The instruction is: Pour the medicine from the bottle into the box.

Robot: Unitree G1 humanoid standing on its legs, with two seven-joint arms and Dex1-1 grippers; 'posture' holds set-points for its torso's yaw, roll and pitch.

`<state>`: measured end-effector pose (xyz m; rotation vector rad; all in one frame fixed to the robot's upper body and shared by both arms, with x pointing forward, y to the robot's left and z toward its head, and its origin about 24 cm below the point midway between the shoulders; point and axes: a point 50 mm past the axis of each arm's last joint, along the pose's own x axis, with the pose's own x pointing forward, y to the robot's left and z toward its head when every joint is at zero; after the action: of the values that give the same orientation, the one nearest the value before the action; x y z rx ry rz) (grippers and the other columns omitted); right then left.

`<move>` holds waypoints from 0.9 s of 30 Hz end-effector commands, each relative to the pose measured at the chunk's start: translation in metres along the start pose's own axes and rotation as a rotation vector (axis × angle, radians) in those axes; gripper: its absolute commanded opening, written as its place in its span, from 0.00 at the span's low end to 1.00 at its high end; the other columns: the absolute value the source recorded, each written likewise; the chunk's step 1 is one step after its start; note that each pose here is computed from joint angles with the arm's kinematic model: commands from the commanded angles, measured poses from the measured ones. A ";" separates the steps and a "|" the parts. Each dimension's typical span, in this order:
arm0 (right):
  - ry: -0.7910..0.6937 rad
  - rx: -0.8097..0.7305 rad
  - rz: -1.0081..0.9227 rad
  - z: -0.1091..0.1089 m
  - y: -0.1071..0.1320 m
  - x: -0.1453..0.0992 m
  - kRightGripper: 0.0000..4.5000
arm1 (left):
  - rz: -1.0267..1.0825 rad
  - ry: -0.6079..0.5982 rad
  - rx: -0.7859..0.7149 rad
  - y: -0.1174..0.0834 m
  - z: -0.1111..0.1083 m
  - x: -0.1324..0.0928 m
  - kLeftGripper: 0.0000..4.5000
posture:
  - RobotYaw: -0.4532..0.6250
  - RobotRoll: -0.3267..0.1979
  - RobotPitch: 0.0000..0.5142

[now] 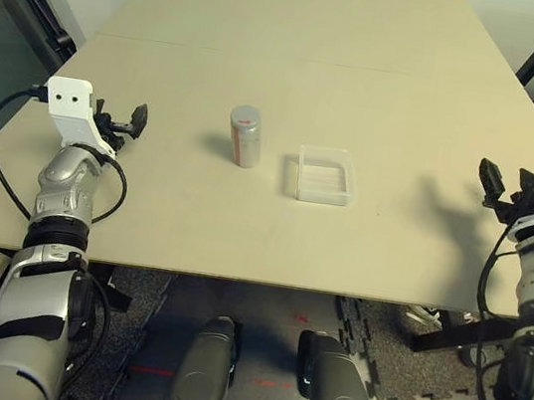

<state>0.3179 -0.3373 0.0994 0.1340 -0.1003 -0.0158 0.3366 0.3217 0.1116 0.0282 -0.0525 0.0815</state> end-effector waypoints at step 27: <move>0.073 -0.013 0.226 0.025 0.027 0.007 1.00 | -0.365 0.044 -0.010 -0.037 0.015 -0.002 1.00 | 0.51 0.62 0.21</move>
<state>0.3227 -0.3185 0.1237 0.1153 -0.0642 0.1612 0.3402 0.2906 0.1284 0.0407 -0.0328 -0.2319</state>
